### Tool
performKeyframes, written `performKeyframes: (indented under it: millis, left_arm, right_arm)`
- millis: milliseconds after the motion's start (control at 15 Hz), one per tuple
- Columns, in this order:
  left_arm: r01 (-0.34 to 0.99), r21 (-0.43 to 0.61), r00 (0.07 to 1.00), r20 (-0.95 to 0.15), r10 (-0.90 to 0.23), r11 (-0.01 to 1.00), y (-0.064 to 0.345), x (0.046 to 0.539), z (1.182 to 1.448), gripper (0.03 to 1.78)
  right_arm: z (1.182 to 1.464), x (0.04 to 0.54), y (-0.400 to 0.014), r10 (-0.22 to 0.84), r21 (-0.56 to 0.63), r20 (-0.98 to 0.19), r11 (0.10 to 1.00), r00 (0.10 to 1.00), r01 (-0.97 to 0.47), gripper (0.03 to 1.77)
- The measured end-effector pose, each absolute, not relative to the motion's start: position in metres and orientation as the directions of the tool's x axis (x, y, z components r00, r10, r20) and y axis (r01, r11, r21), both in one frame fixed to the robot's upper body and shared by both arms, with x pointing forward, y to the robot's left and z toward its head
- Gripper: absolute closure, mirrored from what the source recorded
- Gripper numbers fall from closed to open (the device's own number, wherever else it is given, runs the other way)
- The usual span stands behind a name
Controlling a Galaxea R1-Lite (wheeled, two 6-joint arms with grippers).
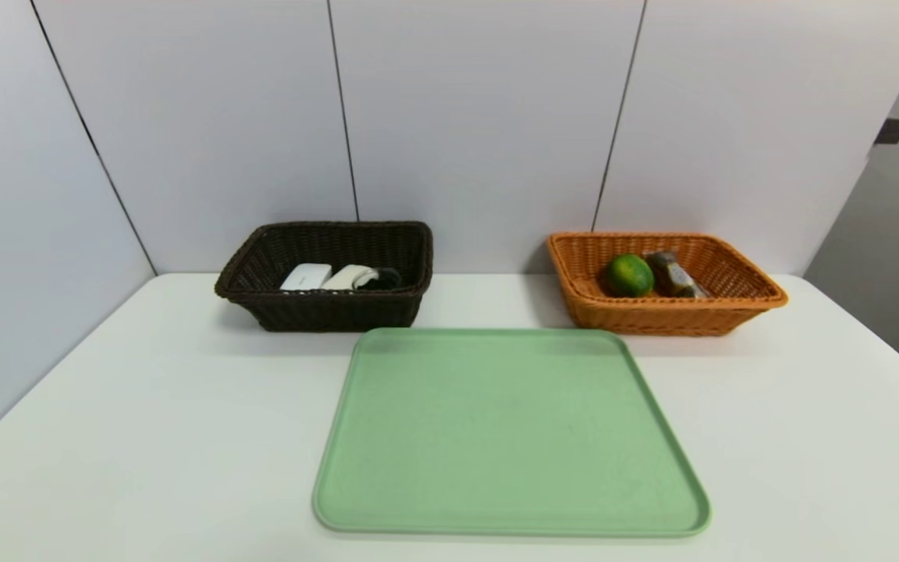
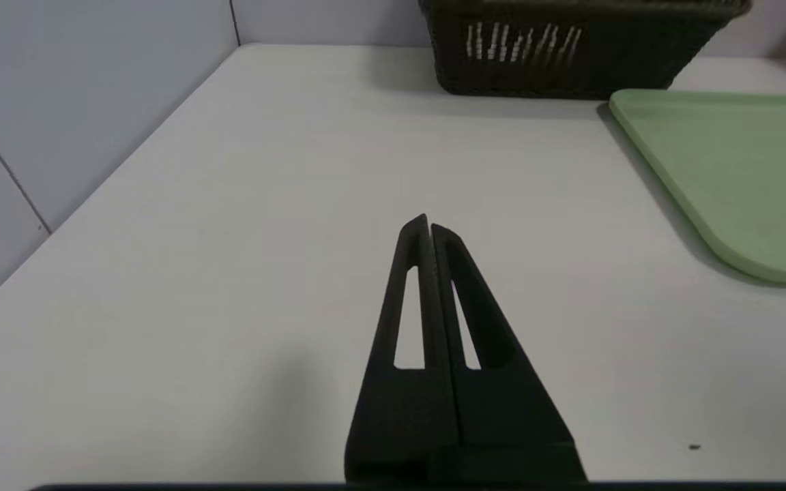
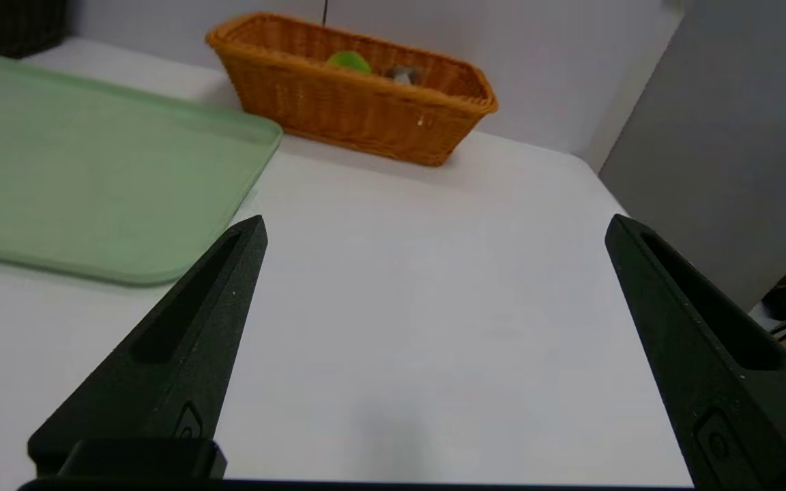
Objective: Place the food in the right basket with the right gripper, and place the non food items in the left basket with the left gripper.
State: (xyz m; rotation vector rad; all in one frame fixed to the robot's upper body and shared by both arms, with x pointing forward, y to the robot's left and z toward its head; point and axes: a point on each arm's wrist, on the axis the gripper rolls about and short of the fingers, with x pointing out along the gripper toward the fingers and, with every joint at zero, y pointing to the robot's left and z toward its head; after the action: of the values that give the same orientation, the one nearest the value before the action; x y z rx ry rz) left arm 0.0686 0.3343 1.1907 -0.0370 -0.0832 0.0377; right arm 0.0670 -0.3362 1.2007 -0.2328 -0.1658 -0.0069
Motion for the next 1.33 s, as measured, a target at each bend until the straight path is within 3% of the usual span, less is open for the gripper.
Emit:
performKeyframes:
  millis: [200,267,533,667,867,1000,1200,1333]
  left_arm:
    - [-0.021,-0.043,0.966,0.257,0.032,0.999,0.334,0.065,1.209,1.77]
    - [-0.017,-0.047,0.963,0.27,0.029,0.999,0.334,0.065,1.21,1.77]
    - [-0.017,-0.042,0.982,0.187,0.025,0.999,0.334,0.067,1.201,1.77]
    - [-0.028,-0.042,0.995,0.091,0.032,0.999,0.334,0.069,1.192,1.77]
    - [-0.036,-0.085,0.999,0.017,0.038,0.996,0.334,0.069,1.184,1.77]
    - [-0.036,-0.091,0.999,0.017,0.038,0.995,0.334,0.069,1.184,1.77]
    - [-0.036,-0.092,0.999,0.018,0.038,0.995,0.334,0.069,1.184,1.77]
    - [-0.036,-0.092,0.999,0.018,0.038,0.995,0.334,0.069,1.184,1.77]
  right_arm:
    - [1.211,0.064,-0.336,0.016,-0.227,0.231,0.973,0.973,0.038,0.09]
    - [1.209,0.065,-0.336,0.016,-0.228,0.226,0.973,0.974,0.036,0.09]
    - [1.199,0.068,-0.336,0.03,-0.226,0.157,0.974,0.987,0.006,0.09]
    - [1.189,0.069,-0.336,0.035,-0.238,0.068,0.971,0.997,-0.018,0.09]
    - [1.188,0.069,-0.335,0.053,-0.238,0.053,0.971,0.997,-0.039,0.09]
    - [1.184,0.069,-0.335,0.048,-0.176,0.019,0.983,0.999,-0.044,0.09]
    - [1.183,0.069,-0.337,-0.003,0.007,0.003,1.0,1.0,0.003,0.09]
    - [1.184,0.069,-0.337,-0.009,0.037,0.005,0.999,1.0,0.009,0.09]
